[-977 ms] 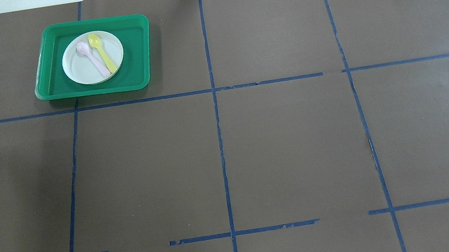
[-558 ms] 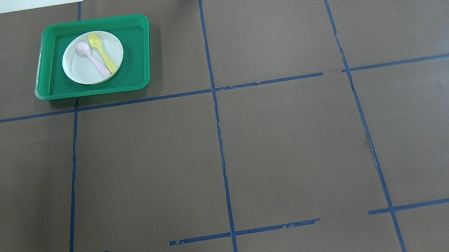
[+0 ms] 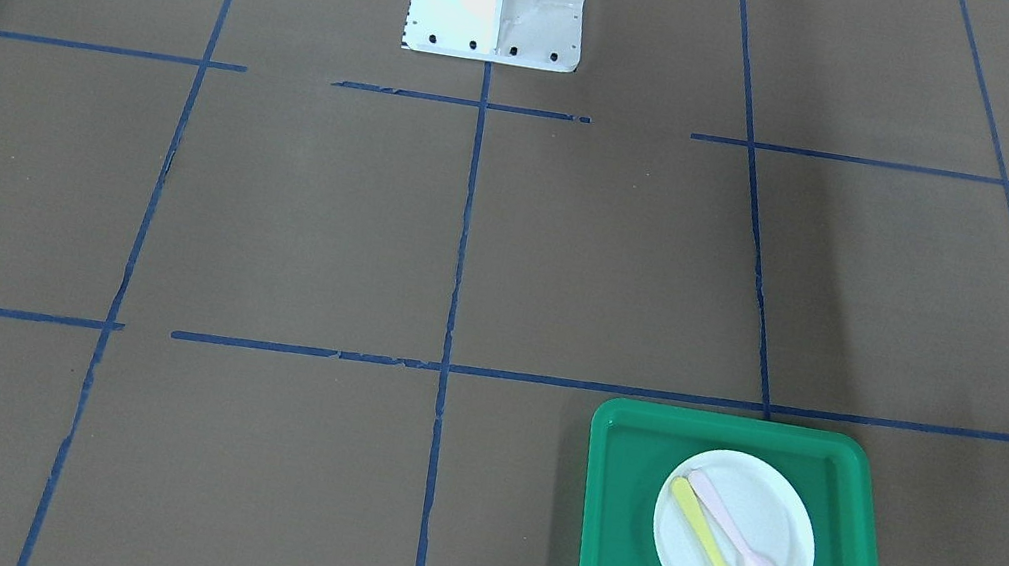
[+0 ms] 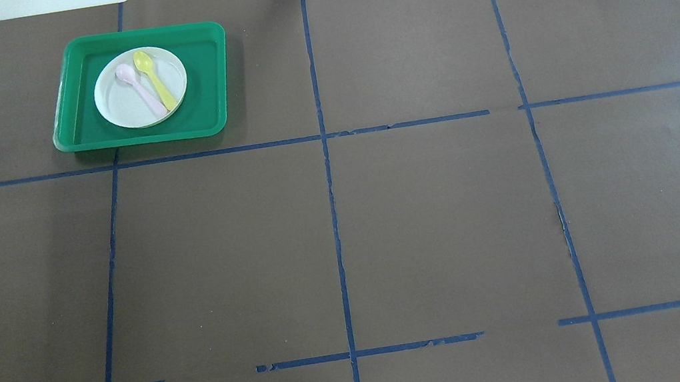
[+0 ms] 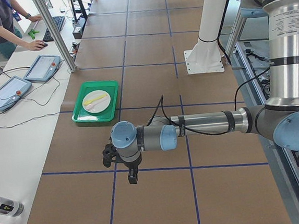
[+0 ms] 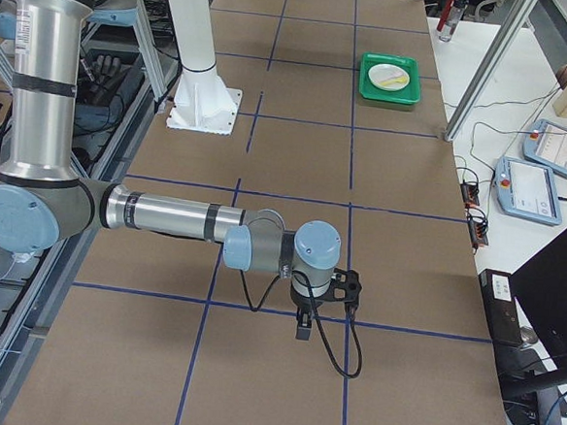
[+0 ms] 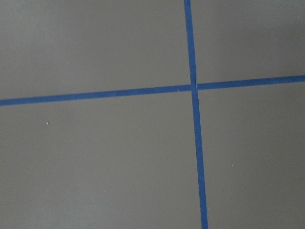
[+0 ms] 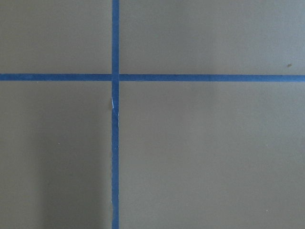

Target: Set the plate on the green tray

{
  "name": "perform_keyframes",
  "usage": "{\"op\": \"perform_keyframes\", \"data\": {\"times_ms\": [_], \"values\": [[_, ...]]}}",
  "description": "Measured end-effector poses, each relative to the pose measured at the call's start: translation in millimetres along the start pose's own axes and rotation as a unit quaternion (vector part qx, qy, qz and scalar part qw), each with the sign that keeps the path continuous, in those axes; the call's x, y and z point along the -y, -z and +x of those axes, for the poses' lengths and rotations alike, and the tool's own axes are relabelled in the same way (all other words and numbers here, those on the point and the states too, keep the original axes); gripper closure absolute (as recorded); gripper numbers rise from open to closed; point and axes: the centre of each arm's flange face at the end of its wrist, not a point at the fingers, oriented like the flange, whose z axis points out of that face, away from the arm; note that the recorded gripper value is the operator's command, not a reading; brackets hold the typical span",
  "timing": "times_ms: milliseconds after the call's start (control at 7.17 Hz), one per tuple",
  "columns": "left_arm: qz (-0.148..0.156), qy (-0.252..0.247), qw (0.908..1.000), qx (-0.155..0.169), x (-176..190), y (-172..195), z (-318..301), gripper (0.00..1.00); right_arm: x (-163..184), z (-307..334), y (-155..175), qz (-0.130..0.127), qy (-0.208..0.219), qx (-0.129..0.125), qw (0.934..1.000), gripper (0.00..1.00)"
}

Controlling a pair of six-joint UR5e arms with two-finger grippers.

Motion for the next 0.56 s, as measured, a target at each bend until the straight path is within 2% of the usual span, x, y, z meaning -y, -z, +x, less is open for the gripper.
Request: {"op": "perform_keyframes", "data": {"times_ms": [279, 558], "values": [[0.011, 0.024, 0.9997, 0.0, -7.0, 12.5, -4.1, 0.0, 0.0, 0.1, -0.1, 0.0, 0.0, 0.0, 1.0, 0.0], [0.021, 0.068, 0.9974, -0.001, -7.9, 22.2, -5.6, 0.0, 0.0, 0.0, 0.0, 0.0, 0.0, 0.0, 1.0, 0.0]]}}
